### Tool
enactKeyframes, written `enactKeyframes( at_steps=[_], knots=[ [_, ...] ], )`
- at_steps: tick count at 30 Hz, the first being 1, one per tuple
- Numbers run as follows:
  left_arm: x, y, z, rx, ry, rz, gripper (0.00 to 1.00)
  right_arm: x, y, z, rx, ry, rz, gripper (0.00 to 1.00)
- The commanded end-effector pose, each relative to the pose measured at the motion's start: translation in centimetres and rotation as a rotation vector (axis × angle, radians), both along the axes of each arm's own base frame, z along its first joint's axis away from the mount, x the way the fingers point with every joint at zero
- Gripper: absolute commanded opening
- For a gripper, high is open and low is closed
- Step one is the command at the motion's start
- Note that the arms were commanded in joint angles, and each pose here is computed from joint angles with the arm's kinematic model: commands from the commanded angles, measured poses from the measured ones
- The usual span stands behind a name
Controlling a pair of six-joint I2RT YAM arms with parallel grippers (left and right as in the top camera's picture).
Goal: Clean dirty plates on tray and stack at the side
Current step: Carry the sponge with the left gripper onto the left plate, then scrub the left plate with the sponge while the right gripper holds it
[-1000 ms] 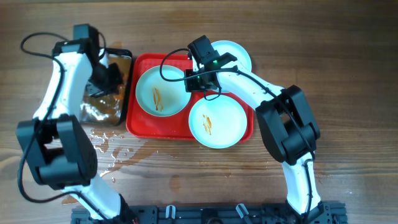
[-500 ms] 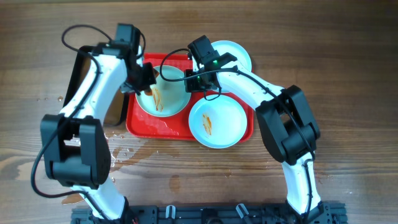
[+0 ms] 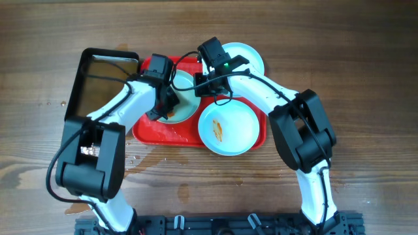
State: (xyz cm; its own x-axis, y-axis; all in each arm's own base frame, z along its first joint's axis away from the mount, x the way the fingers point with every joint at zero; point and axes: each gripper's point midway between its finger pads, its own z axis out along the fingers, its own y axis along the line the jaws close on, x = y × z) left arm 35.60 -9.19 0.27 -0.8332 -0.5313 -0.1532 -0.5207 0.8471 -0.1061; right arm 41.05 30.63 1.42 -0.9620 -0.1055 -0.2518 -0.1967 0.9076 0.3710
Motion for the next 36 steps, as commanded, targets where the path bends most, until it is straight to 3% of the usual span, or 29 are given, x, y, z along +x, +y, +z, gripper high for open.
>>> enactKeyframes(
  at_steps=[1, 5, 9, 13, 17, 22, 29, 36],
  knots=[
    [-2.0, 1.5, -2.1, 0.119, 0.045, 0.072, 0.04, -0.3, -0.2, -1.4, -0.01, 0.029, 0.003, 0.04],
    [-0.3, 5.1, -1.0, 0.329, -0.058, 0.109, 0.04, -0.3, -0.2, -1.4, -0.01, 0.029, 0.003, 0.04],
    [0.4, 6.3, -0.3, 0.398, -0.103, 0.128, 0.04, -0.2, -0.2, -1.3, -0.008, 0.027, 0.002, 0.04],
    [-0.6, 3.2, -1.6, 0.22, -0.029, 0.087, 0.04, -0.2, -0.2, -1.3, -0.007, 0.025, 0.002, 0.04],
    [-2.4, -2.7, -2.2, -0.079, 0.076, -0.058, 0.04, -0.5, -0.1, -1.3, -0.001, 0.042, 0.007, 0.04],
    [-2.7, -2.4, -2.2, -0.091, 0.095, -0.069, 0.04, -1.5, 0.4, -0.8, 0.099, 0.126, 0.03, 0.04],
    [-1.0, 2.3, -2.2, -0.092, 0.066, -0.005, 0.04, -1.3, -1.0, -1.0, 0.126, 0.173, 0.004, 0.04],
    [0.7, 2.6, -1.6, -0.187, -0.006, -0.165, 0.04, -1.7, -0.9, -1.7, 0.13, 0.199, 0.009, 0.04]
  ],
)
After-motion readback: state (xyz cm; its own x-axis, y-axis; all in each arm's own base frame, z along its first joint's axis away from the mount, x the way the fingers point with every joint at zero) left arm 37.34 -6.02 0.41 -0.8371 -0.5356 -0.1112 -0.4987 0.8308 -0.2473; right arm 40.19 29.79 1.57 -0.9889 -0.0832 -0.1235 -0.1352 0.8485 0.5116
